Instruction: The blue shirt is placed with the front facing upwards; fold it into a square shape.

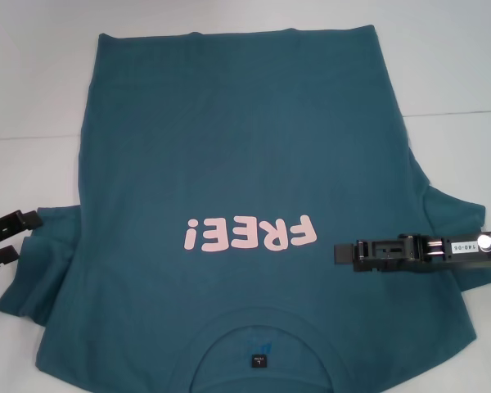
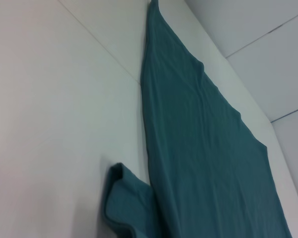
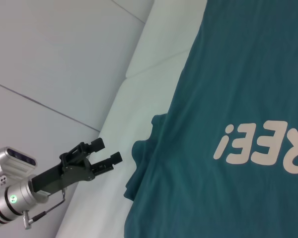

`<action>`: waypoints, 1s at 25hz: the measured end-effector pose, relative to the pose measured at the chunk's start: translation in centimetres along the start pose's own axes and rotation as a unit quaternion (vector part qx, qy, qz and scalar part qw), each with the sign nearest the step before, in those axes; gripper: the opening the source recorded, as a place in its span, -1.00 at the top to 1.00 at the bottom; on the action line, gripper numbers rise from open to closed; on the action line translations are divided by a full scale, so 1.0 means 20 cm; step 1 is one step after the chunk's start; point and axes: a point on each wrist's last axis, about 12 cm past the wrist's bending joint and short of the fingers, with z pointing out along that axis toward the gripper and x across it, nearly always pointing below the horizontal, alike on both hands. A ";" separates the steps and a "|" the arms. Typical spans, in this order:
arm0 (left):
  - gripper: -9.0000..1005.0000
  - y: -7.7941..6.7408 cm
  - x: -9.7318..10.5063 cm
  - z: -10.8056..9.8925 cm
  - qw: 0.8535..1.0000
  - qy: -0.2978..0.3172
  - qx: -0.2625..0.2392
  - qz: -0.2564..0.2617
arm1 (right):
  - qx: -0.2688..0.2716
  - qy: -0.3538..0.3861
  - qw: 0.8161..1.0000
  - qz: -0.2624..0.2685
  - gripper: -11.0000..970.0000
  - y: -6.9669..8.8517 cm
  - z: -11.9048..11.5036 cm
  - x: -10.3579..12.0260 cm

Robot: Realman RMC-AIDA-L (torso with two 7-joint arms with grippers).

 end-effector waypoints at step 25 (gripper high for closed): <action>-0.86 -0.01 -0.02 0.18 0.995 -0.005 -0.063 0.083 | 0.002 -0.002 1.000 0.000 -0.83 0.00 0.00 -0.02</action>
